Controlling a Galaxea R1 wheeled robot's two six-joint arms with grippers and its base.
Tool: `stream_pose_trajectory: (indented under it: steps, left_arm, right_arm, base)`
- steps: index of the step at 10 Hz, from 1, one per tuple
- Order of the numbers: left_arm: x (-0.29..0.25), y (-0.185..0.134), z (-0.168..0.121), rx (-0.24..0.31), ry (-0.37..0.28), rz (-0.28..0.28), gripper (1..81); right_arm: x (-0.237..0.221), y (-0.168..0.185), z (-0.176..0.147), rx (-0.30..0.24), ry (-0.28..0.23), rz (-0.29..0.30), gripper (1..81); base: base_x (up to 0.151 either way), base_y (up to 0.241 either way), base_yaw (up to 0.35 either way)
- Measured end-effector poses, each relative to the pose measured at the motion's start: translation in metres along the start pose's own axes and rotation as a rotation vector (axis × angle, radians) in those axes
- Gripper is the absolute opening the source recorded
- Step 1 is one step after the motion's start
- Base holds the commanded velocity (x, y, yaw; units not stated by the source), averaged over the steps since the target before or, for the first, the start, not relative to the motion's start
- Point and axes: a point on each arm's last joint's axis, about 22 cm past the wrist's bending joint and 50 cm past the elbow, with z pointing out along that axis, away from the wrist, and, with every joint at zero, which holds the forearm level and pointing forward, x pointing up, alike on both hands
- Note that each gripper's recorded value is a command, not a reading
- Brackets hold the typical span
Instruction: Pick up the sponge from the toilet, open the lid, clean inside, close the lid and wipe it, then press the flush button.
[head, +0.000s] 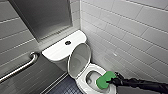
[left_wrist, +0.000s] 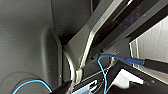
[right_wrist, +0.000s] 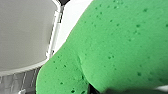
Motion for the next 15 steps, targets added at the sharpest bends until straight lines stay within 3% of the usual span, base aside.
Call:
stream_pose_trajectory:
  steps: [2, 5, 8, 12, 15]
  left_arm:
    - [0.001, 0.000, 0.000, 0.001, 0.000, 0.001, 81.1]
    - [0.002, 0.000, 0.000, 0.000, 0.002, 0.001, 81.1]
    - [0.001, 0.000, 0.000, 0.001, 0.001, 0.001, 81.1]
    - [0.001, 0.000, 0.000, 0.001, 0.000, 0.000, 81.1]
    - [-0.005, 0.000, 0.000, 0.001, -0.006, -0.007, 81.1]
  right_arm:
    - [0.025, -0.022, 0.018, -0.011, -0.014, -0.043, 1.0]
    - [0.057, -0.030, 0.042, -0.067, -0.008, -0.088, 1.0]
    - [0.063, -0.056, 0.087, -0.088, -0.007, -0.153, 1.0]
    - [0.085, -0.065, 0.125, -0.152, 0.048, -0.182, 1.0]
    - [0.078, -0.057, 0.144, -0.139, 0.125, -0.179, 1.0]
  base:
    - [0.000, 0.000, 0.000]
    - [0.000, 0.000, 0.000]
    - [0.000, 0.000, 0.000]
    - [0.000, 0.000, 0.000]
    - [0.000, 0.000, 0.000]
